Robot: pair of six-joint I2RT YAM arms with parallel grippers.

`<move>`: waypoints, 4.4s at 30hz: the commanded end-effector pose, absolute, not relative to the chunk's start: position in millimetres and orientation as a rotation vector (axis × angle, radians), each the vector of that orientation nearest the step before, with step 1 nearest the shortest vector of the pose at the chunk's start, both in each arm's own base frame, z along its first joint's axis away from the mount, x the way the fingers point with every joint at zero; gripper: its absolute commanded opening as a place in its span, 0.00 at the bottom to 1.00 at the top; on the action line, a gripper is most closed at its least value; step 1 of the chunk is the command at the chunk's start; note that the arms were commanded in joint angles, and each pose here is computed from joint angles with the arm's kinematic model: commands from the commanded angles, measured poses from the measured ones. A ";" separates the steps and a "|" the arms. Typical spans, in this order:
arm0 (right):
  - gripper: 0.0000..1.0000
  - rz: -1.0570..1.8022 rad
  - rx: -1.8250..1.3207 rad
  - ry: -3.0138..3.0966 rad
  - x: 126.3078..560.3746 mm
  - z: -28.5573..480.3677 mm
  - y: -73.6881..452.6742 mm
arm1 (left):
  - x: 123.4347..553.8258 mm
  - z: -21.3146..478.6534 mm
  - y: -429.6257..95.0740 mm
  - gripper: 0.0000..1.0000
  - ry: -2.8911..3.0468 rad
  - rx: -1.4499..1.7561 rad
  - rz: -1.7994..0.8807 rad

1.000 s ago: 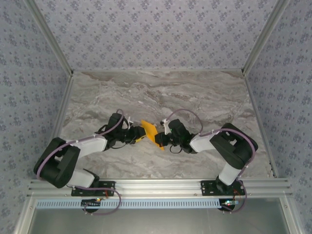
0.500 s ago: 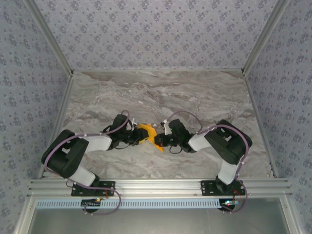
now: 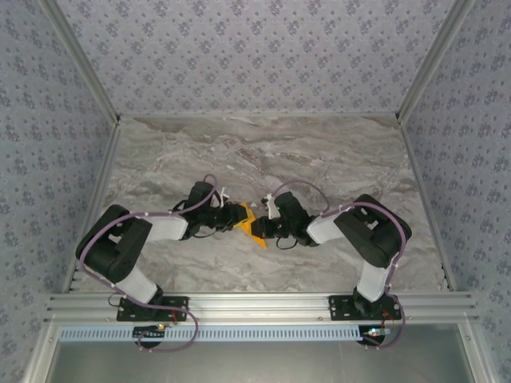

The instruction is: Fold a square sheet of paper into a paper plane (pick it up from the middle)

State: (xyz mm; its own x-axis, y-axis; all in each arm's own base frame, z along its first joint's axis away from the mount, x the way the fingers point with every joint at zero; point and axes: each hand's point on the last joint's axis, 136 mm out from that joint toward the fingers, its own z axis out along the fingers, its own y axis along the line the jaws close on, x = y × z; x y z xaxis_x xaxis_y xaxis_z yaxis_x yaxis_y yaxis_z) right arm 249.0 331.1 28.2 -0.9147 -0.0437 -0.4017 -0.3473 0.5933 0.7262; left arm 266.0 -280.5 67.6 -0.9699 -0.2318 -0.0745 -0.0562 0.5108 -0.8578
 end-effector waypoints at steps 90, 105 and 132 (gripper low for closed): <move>0.20 1.269 -0.529 2.583 234.3 45.7 329.1 | 266.6 55.4 -274.0 0.17 2.579 -0.209 -1.300; 0.25 1.062 -0.563 2.538 250.0 46.8 329.7 | 263.8 60.0 -272.6 0.17 2.575 -0.209 -1.305; 0.24 1.047 -0.562 2.440 257.4 67.8 338.0 | 252.5 57.0 -251.3 0.15 2.621 -0.238 -1.169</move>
State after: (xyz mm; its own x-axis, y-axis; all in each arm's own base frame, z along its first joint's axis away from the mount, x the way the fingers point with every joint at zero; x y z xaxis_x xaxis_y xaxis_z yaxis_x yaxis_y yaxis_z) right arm 253.4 333.9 51.1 -0.8555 -0.1969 -0.4790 -0.4835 0.6350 0.6025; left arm 258.3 -255.6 60.9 -0.9499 -0.2682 -0.1603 -0.0513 0.6399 -0.7668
